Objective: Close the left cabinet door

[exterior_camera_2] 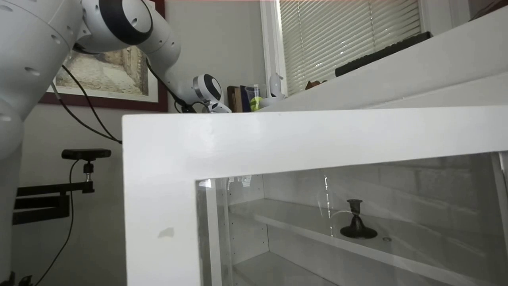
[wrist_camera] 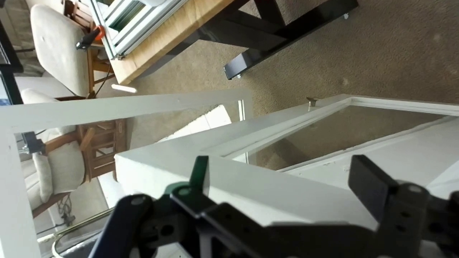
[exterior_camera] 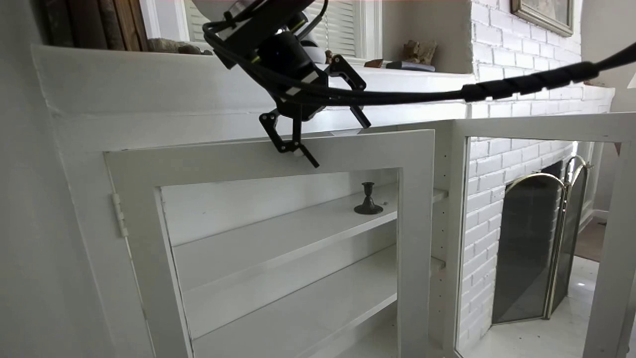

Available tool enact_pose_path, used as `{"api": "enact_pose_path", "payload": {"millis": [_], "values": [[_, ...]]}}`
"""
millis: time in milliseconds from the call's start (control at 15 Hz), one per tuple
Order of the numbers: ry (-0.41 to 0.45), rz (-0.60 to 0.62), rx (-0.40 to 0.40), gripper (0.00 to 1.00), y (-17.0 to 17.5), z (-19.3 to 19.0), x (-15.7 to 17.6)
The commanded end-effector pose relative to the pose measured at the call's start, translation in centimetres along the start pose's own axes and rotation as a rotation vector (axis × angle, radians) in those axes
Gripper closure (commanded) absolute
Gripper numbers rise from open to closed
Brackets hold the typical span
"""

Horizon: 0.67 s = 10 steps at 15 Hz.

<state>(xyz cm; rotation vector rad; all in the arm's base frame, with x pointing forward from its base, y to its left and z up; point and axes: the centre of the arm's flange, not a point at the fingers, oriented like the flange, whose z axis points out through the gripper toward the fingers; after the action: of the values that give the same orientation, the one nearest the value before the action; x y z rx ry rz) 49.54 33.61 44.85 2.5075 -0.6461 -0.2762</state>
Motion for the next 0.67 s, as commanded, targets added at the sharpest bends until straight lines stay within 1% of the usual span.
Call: {"api": "enact_pose_path", "payload": {"millis": [0, 267, 600], "values": [[0.047, -0.064, -0.040, 0.00, 1.2, 0.1, 1.3], [0.096, -0.125, -0.082, 0.00, 2.6, 1.2, 3.3], [0.140, -0.176, -0.136, 0.00, 4.5, 2.7, 6.7]]}}
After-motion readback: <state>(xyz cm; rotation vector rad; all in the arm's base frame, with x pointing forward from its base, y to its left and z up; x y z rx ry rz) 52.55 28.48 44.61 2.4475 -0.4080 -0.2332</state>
